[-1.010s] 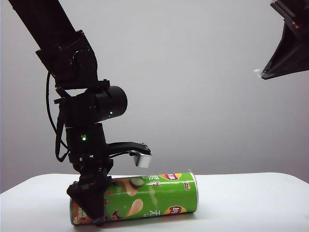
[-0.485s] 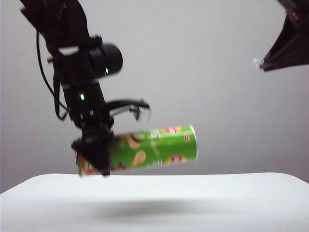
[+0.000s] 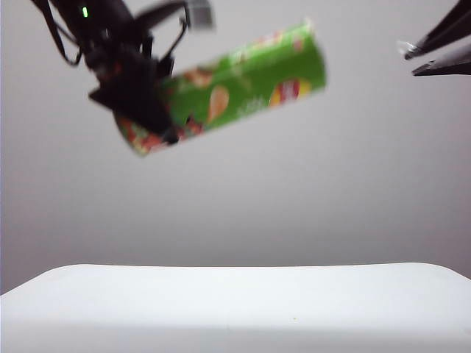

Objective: Pick up the green tub of chips from the desk, pull out the transparent container with the chips inside partially, and then place the chips back on the desk.

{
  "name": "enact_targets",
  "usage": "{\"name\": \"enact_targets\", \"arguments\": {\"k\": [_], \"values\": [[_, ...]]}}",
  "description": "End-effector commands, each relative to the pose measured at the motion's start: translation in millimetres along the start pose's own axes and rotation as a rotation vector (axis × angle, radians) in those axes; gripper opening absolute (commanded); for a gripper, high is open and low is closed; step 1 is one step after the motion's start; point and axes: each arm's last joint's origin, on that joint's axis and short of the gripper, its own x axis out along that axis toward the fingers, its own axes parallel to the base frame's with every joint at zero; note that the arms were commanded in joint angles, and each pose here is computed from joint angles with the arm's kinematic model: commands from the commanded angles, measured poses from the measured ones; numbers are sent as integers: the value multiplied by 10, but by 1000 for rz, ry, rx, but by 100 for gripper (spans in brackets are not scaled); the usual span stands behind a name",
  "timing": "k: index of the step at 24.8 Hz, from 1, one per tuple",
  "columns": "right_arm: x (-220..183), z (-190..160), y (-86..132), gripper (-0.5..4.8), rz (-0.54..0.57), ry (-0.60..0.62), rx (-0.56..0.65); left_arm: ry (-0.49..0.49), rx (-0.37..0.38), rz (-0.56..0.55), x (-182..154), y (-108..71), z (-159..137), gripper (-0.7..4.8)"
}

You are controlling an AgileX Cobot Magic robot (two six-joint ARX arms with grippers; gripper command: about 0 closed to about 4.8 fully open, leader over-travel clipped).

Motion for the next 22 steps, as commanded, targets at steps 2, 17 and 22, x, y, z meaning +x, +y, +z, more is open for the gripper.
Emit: {"name": "enact_targets", "arguments": {"k": [2, 17, 22], "values": [[62, -9, 16, 100, 119, 64, 26, -4, 34, -29, -60, -55, 27, 333], [346, -149, 246, 159, 276, 214, 12, 37, 52, -86, 96, -179, 148, 333], [345, -157, 242, 158, 275, 221, 25, 36, 30, -85, 96, -179, 150, 333]]}}
